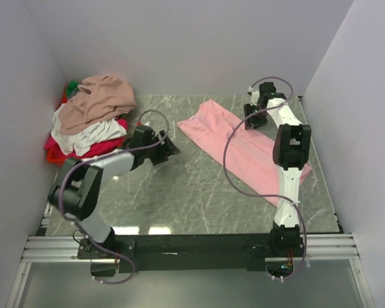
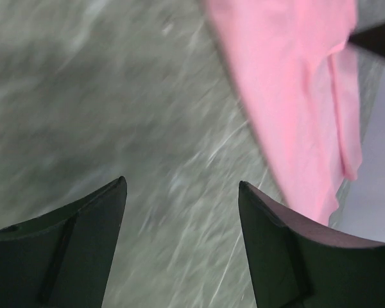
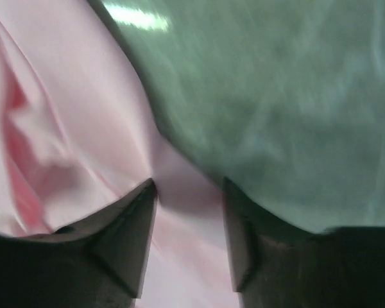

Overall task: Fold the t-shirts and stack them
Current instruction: Fold the tshirt

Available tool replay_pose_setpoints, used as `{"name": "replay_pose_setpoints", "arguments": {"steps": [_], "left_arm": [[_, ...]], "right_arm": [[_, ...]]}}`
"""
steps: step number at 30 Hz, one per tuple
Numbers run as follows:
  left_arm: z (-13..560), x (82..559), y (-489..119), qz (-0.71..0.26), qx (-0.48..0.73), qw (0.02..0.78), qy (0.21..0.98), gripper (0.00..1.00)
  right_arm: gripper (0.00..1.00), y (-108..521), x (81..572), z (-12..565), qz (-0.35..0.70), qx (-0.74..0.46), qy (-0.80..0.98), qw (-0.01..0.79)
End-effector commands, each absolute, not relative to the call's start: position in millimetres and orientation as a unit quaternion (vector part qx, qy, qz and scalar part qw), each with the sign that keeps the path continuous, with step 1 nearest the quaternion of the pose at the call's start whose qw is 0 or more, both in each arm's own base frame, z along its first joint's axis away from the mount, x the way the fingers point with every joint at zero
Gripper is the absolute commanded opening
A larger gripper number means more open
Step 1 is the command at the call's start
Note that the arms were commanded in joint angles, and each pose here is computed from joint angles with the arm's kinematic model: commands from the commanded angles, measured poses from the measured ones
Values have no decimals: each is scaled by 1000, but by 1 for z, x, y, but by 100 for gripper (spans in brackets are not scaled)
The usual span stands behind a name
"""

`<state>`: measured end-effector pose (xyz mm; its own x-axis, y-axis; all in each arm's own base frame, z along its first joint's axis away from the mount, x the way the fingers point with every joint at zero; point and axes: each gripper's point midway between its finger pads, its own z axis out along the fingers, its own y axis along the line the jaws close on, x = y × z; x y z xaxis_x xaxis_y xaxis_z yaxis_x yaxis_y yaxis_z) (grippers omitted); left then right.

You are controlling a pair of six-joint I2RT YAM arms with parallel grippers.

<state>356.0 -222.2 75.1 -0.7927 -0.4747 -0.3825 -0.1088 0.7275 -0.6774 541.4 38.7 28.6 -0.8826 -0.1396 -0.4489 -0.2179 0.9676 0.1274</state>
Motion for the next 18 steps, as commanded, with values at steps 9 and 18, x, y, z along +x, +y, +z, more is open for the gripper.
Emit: {"name": "replay_pose_setpoints", "arguments": {"steps": [9, 18], "left_arm": [[44, 461, -268, -260, -222, 272, 899, 74], [27, 499, -250, -190, -257, 282, 905, 64]], "right_arm": [[80, 29, 411, 121, 85, -302, 898, 309], [80, 91, 280, 72, 46, -462, 843, 273]]}}
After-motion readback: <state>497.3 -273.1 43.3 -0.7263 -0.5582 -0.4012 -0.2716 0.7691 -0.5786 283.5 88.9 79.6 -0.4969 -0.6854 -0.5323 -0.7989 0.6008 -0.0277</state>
